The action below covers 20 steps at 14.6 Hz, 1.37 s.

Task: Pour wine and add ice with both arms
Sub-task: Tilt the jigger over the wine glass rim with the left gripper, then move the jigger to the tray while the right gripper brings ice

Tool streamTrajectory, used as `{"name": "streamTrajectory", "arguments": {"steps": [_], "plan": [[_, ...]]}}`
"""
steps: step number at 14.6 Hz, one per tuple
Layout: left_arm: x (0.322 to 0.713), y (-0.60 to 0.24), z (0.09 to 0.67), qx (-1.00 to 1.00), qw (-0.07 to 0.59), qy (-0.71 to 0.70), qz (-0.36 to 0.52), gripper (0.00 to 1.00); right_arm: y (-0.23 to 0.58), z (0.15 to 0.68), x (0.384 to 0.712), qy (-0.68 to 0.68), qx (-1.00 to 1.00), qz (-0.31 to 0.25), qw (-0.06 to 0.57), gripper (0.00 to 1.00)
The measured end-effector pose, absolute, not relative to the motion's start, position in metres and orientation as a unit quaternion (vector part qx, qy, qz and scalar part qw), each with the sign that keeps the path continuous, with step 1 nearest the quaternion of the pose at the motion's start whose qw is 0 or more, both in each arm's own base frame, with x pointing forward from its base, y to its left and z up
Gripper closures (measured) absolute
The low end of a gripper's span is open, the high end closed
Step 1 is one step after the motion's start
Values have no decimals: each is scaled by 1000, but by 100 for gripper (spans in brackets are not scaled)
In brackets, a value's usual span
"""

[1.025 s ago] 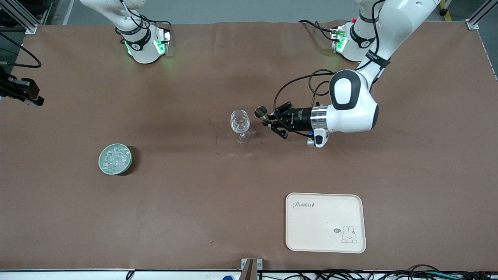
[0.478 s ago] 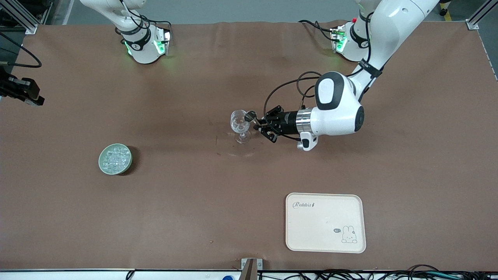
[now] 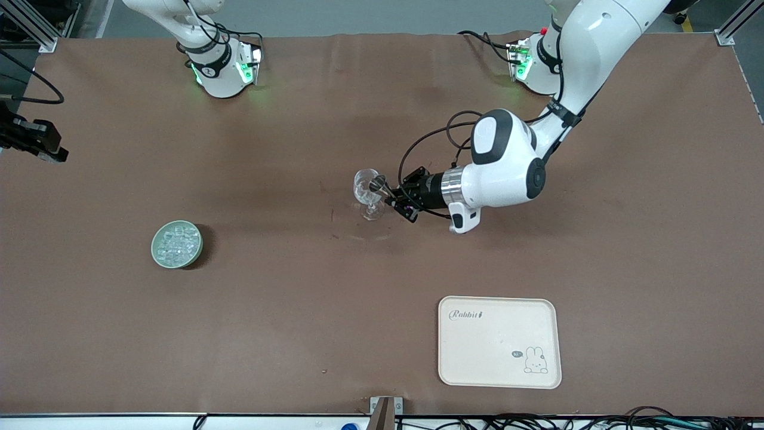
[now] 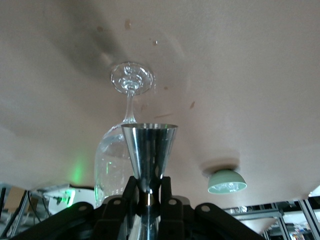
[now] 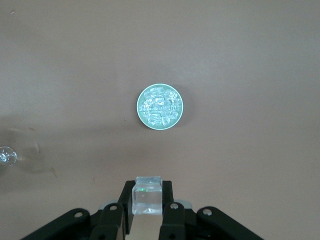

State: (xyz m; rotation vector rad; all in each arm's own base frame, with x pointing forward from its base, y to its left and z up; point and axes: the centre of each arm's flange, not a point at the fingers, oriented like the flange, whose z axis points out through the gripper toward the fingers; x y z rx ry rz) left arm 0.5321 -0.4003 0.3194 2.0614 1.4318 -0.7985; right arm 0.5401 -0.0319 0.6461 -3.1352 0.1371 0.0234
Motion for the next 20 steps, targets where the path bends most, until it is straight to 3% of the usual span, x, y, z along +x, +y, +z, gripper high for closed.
{"name": "streamTrajectory", "arguments": {"steps": [10, 16, 20], "plan": [[527, -399, 322, 761, 226, 515, -323, 79, -32, 645, 539, 44, -999, 11, 2, 74], [535, -383, 331, 732, 256, 505, -379, 79, -19, 642, 536, 40, -999, 31, 2, 74], [552, -350, 346, 710, 283, 506, -399, 79, 44, 640, 531, 70, -997, 44, -3, 74]]}}
